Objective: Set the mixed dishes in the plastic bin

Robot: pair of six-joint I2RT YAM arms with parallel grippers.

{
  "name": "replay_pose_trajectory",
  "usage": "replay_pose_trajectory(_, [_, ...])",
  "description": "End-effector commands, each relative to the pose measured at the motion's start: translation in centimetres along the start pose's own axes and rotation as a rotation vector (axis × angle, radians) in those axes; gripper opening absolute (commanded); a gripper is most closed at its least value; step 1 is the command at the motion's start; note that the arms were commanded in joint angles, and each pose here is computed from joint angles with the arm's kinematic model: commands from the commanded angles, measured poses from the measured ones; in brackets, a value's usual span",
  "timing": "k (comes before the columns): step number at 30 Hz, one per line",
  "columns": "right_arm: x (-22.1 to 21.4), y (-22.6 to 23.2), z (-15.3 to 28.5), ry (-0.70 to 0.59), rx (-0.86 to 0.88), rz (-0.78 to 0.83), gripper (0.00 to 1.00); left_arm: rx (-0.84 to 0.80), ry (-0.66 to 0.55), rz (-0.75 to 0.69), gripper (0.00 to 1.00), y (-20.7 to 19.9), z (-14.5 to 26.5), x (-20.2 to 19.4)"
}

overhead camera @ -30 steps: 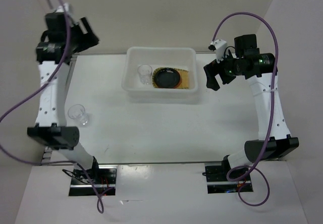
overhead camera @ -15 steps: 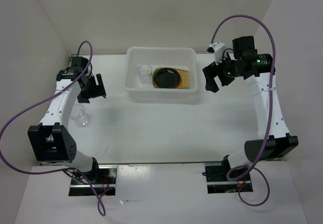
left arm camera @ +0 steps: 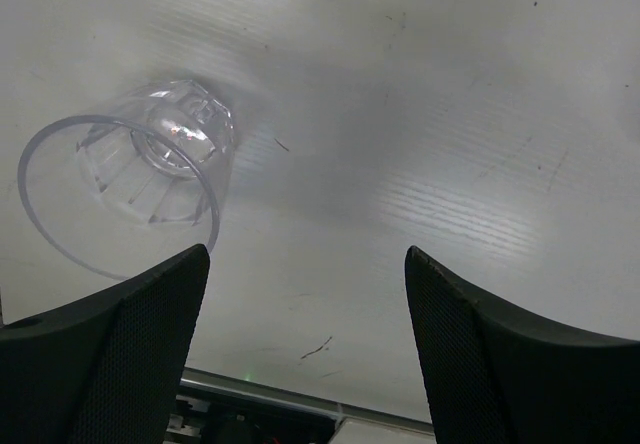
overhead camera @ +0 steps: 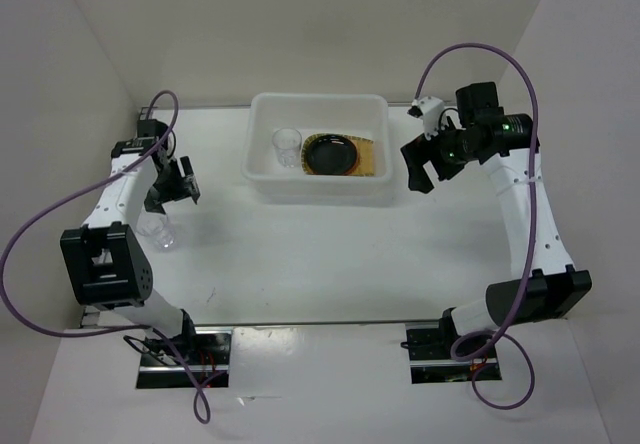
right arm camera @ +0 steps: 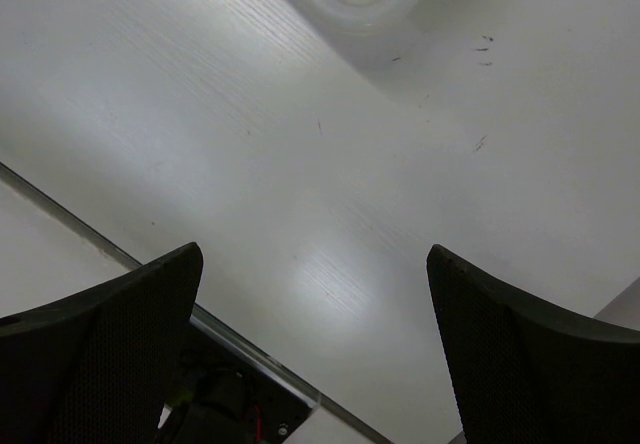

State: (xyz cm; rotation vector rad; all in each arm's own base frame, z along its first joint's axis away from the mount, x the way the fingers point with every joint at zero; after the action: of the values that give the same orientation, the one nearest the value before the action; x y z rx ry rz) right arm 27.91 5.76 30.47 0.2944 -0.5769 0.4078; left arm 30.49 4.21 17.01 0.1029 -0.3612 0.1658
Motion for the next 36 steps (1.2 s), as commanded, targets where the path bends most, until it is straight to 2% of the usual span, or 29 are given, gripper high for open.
replay_pose_trajectory(1, [0.0,0.0,1.4,-0.054,-0.032,0.023,0.97,0.031,0.037,0.000,0.86,1.0,-1.2,-0.3])
replay_pose_trajectory(13, [0.2,-0.2,1.3,-0.060,-0.043,0.026,0.97,0.050,0.157,0.049,0.86,2.3,-6.1,-2.2])
replay_pose_trajectory(16, [0.2,-0.2,1.3,-0.060,-0.043,0.026,0.97,0.039,0.166,0.049,0.79,2.1,-7.0,-2.3])
replay_pose_trajectory(19, [0.4,-0.2,1.3,-0.069,-0.045,0.029,0.97,0.028,0.159,0.049,0.42,2.2,-7.5,-2.1])
replay_pose_trajectory(20, [0.4,-0.2,1.3,-0.069,-0.045,0.029,0.97,0.028,0.170,0.048,0.25,2.2,-7.8,-2.3])
replay_pose_trajectory(21, [0.4,-0.2,1.3,-0.069,-0.045,0.029,0.97,0.028,0.170,0.048,0.00,2.2,-7.8,-2.3])
replay_pose_trajectory(23, [0.4,-0.3,1.0,-0.060,-0.043,0.026,0.97,0.039,0.158,0.048,0.00,2.4,-7.6,-1.8])
replay_pose_trajectory(26, [0.6,-0.3,1.2,-0.069,-0.045,0.029,0.97,0.065,0.073,0.065,0.00,2.9,-5.2,0.2])
replay_pose_trajectory(28, [0.6,-0.4,0.9,-0.059,-0.043,0.025,0.97,0.064,-0.044,0.102,0.00,2.7,-2.1,2.4])
replay_pose_trajectory(29, [0.8,-0.5,0.8,-0.059,-0.043,0.025,0.97,0.062,-0.162,0.137,0.00,2.9,1.4,3.8])
replay_pose_trajectory(32, [1.1,-0.5,0.6,-0.059,-0.034,0.025,0.97,-0.108,-0.587,0.122,0.00,0.1,10.9,8.6])
replay_pose_trajectory(34, [1.7,-0.6,1.1,-0.086,-0.049,0.025,0.96,-0.206,-0.676,0.074,0.00,-2.3,14.0,10.8])
replay_pose_trajectory(35, [1.7,-0.7,0.8,-0.077,-0.047,0.022,0.90,-0.250,-0.685,0.044,0.00,-3.7,14.0,11.5])
replay_pose_trajectory(36, [1.7,-0.7,0.8,-0.077,-0.047,0.022,0.69,-0.304,-0.723,0.011,0.00,-5.1,14.7,12.3])
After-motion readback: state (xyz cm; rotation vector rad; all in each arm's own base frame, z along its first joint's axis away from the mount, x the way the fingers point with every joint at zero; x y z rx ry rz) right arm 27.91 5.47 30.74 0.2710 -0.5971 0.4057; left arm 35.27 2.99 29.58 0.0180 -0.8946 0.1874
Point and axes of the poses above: each gripper's point midway between its finger pads, its own z axis back along the fingers, its own y axis along the line the jaws close on, x = y × z, the point moved 4 cm from there along z, back along the fingers, and after that the axes turned 14 degrees about -z, right-handed, at the moved point
